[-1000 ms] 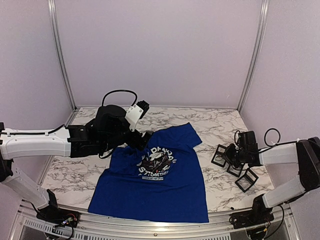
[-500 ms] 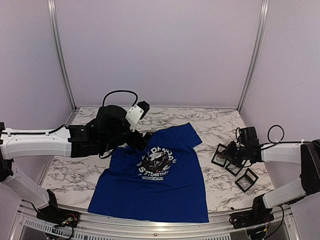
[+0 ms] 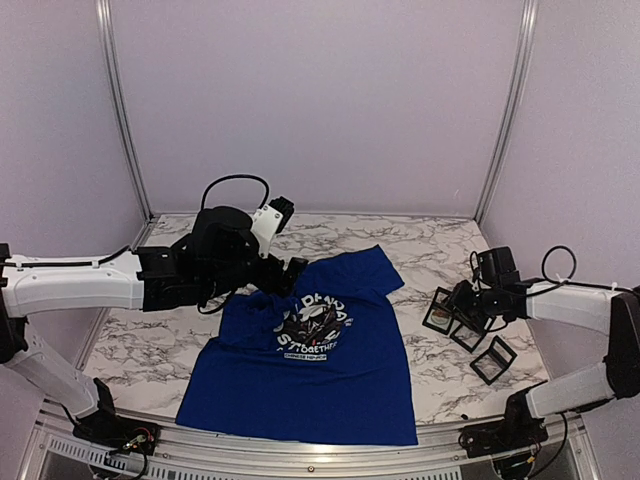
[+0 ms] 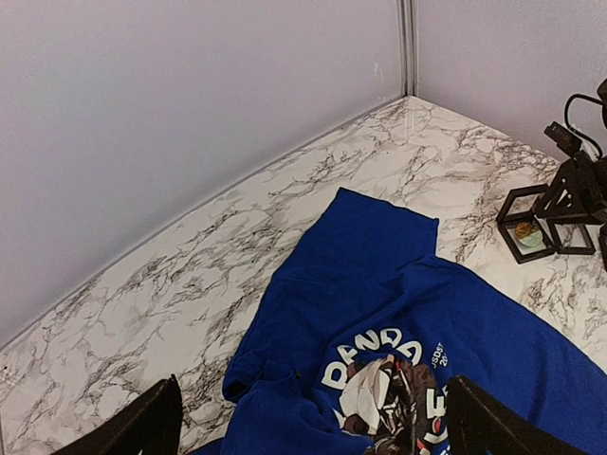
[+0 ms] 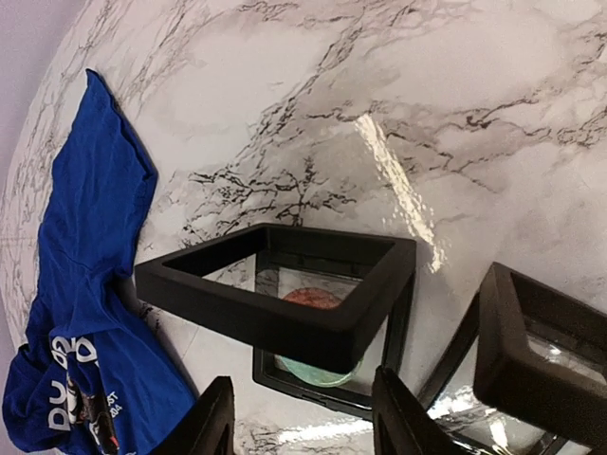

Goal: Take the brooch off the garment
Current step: Place the brooch in the brooch box, then pick up the crumpled clothing from the center of the board.

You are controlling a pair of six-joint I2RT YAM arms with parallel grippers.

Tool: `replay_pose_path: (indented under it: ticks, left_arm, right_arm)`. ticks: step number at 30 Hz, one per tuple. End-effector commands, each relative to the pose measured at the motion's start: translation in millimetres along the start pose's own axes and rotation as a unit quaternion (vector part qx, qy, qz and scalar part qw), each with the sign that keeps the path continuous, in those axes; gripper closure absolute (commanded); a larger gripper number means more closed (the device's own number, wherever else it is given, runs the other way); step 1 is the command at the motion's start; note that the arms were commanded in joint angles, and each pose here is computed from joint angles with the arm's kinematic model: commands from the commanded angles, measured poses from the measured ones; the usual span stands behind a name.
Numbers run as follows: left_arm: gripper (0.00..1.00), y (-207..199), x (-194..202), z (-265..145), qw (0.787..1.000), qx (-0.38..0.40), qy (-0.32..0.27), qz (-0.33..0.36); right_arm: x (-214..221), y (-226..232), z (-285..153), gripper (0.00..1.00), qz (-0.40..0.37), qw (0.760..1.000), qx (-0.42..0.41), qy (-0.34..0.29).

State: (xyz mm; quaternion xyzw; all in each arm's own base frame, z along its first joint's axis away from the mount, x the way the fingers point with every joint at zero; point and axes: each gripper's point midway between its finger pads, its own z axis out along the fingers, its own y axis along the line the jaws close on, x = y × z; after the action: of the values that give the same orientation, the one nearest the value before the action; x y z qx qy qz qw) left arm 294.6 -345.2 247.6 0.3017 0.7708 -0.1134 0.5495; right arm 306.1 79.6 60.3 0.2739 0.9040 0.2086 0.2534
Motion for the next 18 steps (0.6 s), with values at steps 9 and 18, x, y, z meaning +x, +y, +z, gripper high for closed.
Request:
replay_pose_path:
  ticks: [9, 18]
  left_arm:
    - [0.01, 30.3, 40.2, 20.2, 0.979, -0.029, 0.082, -0.183]
    - [0.05, 64.5, 106.9, 5.7, 0.951, -0.059, 0.135, -0.272]
  right_arm:
    - [3.1, 101.8, -10.6, 0.43, -0.169, 0.983, -0.073, -0.021]
    - [39.8, 208.9, 0.6, 0.42, -0.345, 0.922, -0.174, -0.01]
